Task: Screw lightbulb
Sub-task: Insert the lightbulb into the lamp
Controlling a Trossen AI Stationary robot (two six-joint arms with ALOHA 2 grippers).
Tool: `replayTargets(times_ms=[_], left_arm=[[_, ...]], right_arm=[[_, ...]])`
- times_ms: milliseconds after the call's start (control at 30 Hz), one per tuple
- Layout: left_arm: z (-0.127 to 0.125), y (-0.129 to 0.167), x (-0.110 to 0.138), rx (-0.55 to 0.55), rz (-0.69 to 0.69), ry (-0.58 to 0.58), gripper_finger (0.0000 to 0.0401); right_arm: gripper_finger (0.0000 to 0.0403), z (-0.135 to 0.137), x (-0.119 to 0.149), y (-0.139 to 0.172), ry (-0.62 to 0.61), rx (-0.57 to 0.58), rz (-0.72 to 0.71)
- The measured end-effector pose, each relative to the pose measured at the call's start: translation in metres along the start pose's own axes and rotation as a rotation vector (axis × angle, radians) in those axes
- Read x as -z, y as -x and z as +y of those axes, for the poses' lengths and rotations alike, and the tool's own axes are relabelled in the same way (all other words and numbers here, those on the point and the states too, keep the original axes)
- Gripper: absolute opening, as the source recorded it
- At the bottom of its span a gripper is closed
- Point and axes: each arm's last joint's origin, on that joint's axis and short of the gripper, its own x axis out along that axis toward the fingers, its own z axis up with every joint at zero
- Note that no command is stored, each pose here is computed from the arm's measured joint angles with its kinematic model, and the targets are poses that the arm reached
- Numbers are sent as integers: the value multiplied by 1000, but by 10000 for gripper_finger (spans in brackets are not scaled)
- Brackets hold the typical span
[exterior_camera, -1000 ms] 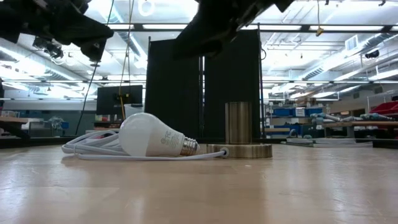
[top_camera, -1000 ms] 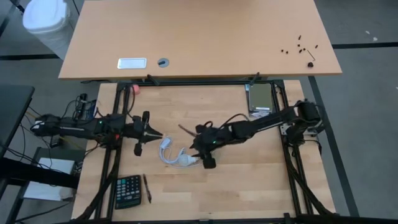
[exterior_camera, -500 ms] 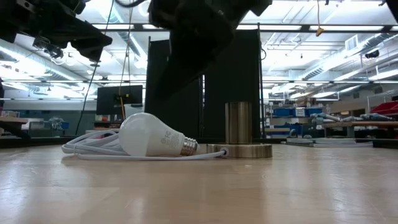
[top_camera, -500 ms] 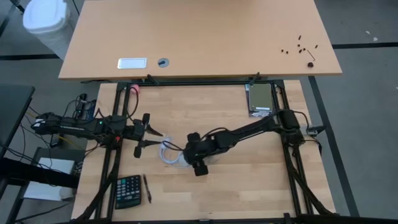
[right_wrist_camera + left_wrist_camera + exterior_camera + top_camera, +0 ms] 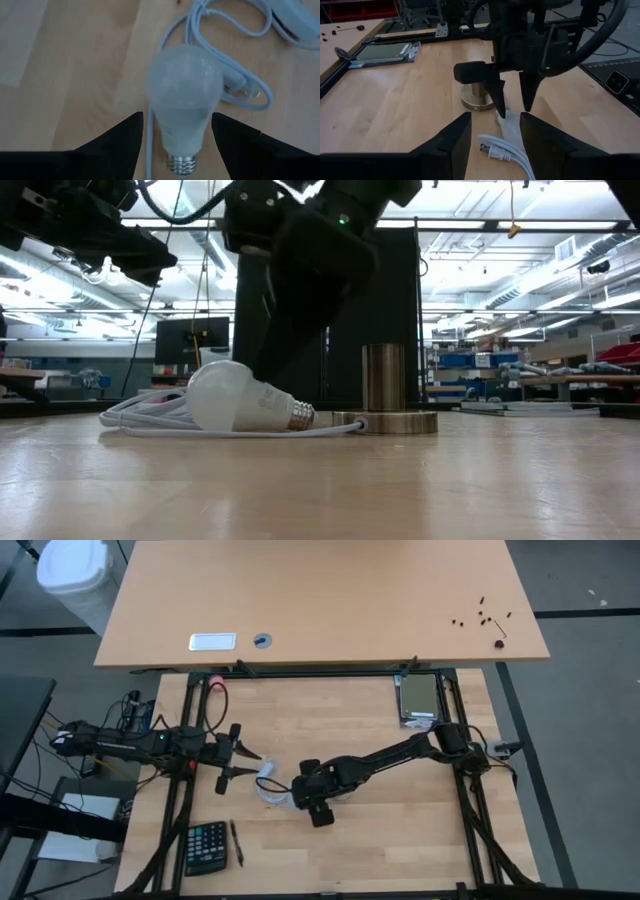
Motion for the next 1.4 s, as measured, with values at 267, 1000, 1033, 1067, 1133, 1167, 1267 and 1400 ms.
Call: replayTargets(times_ms=[267,1000,1033,1067,1133,1167,1267,1400], left_arm=[[1,0,1,-26,6,-1,185],[1,0,1,-40,12,0,188],[1,0,1,-39,13,0,188],[1,0,1,-40,13,1,188],[1,0,2,-39,18,4,188],[1,0,2,-39,19,4,188],[1,0,2,-39,24,4,188],[1,0,2,-39,24,4,188]], right_arm=[[258,0,4,-6,56,48,30],[195,0,13,-28,103,34,73],[183,0,13,-28,102,35,68],[172,0,12,-28,102,36,63],[152,0,11,-28,99,37,57],[145,0,12,-28,99,37,58],[143,0,11,-28,96,37,56],[149,-1,10,-25,78,50,47]])
